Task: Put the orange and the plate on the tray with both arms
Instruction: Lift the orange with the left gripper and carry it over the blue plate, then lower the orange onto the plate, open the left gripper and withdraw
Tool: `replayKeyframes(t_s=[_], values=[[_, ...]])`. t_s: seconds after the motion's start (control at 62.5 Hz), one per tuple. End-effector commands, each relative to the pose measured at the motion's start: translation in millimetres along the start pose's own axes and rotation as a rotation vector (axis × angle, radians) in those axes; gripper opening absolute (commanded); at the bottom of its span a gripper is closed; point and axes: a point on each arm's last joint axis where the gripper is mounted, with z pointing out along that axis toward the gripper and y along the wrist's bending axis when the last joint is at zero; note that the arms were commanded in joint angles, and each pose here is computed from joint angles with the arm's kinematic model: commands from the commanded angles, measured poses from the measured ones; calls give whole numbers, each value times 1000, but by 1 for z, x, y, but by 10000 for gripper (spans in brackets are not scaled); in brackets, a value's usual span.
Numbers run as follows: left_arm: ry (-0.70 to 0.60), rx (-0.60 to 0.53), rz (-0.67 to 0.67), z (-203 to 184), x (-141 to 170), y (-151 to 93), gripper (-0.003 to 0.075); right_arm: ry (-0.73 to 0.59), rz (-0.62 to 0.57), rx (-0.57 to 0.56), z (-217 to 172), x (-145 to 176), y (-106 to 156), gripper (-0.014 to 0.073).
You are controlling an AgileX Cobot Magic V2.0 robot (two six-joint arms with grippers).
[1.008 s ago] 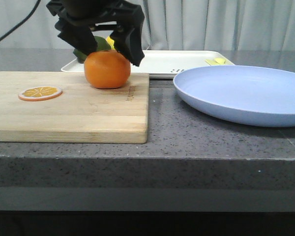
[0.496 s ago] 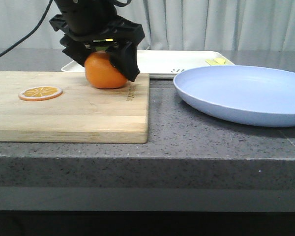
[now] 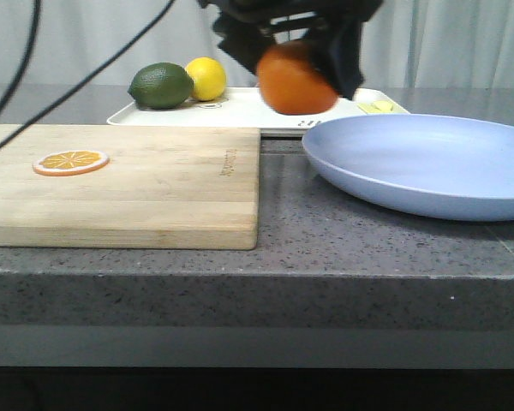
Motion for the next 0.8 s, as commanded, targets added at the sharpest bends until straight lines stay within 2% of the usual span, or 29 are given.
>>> replayKeyframes(t_s=[0.0, 0.272, 0.336, 0.448, 0.512, 0.784], values=[[-141, 36, 29, -19, -27, -21, 430, -85, -4, -8, -7, -13, 1, 571], [-154, 83, 78, 18, -42, -56, 440, -81, -4, -8, -7, -13, 1, 571], [-154, 88, 83, 24, -44, -60, 482, -81, -4, -8, -7, -13, 1, 571], [-161, 97, 92, 30, -46, -67, 610, -79, -4, -8, -7, -13, 1, 571], [-160, 99, 94, 32, -46, -69, 656, -77, -4, -7, -7, -13, 1, 571], [-168, 102, 78, 16, -49, -69, 673, -77, -4, -7, -7, -13, 1, 571]])
